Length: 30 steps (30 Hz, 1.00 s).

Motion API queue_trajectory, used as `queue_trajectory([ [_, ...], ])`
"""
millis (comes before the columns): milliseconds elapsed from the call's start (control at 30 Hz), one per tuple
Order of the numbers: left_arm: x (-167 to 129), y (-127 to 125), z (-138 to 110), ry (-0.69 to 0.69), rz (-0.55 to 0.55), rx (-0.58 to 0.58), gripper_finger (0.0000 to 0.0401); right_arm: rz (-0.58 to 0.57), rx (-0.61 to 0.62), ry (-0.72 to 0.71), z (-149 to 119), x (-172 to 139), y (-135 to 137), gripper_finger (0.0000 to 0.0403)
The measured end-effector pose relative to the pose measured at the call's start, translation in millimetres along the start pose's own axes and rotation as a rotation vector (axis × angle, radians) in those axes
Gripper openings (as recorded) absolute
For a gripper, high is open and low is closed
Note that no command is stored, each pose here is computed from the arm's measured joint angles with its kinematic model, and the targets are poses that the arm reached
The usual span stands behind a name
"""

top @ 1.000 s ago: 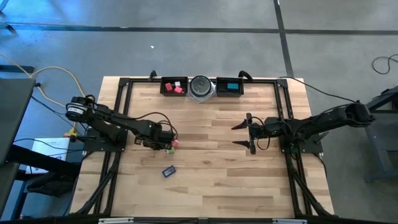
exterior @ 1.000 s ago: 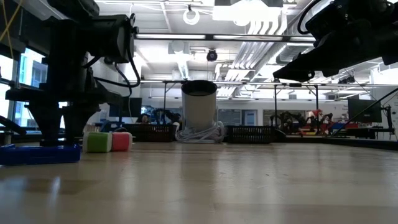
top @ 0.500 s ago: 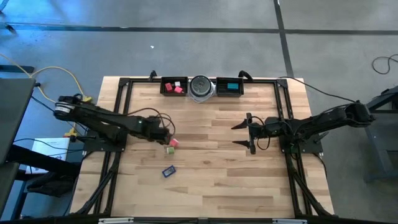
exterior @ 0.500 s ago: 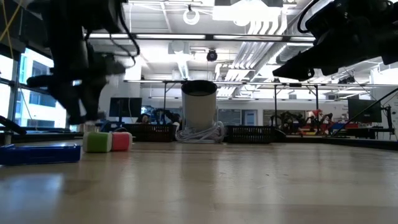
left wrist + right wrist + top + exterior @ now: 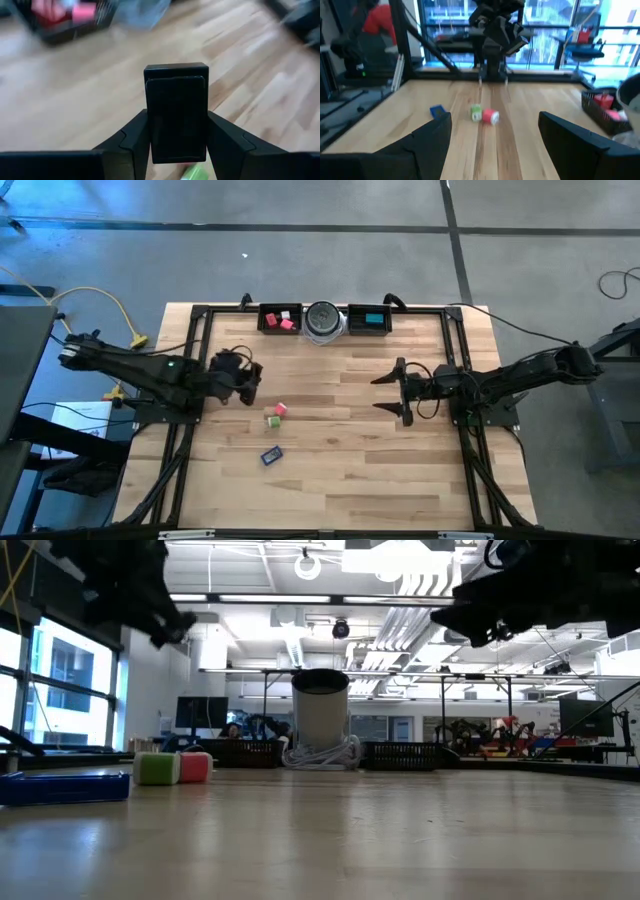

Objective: Pick & Place Office items
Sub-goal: Put the black digital clock into the right black basket

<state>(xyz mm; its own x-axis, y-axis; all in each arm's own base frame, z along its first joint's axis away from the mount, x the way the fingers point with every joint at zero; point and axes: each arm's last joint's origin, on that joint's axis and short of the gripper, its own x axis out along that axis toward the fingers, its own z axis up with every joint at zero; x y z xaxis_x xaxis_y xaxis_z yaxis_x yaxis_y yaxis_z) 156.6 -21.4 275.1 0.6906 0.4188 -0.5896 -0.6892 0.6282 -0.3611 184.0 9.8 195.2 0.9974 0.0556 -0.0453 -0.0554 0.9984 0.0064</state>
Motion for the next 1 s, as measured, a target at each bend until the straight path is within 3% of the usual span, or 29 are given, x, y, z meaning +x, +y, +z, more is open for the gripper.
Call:
queue_trajectory([
  [467, -35.3, -31.7, 3.7, -0.259, -0.315, 0.516, 0.0146, 0.005, -0.020, -0.324, 35.4, -12.6, 0.4, 0.0286],
  [633, -43.6, -43.8, 3.2, -0.351, -0.387, 0.665, 0.0146, 0.001, -0.002, -0.317, 38.0, -6.7, 0.1, 0.0286],
  [833, -52.7, -41.3, 4.8, -0.448, -0.281, 0.741, 0.0146, 0.002, -0.006, -0.309, 49.4, 9.5, -2.6, 0.0286],
  [1000, -70.7, -29.3, 8.6, -0.481, -0.336, 0.736, 0.0146, 0.003, -0.013, -0.254, 48.4, 19.7, -9.6, 0.0286],
])
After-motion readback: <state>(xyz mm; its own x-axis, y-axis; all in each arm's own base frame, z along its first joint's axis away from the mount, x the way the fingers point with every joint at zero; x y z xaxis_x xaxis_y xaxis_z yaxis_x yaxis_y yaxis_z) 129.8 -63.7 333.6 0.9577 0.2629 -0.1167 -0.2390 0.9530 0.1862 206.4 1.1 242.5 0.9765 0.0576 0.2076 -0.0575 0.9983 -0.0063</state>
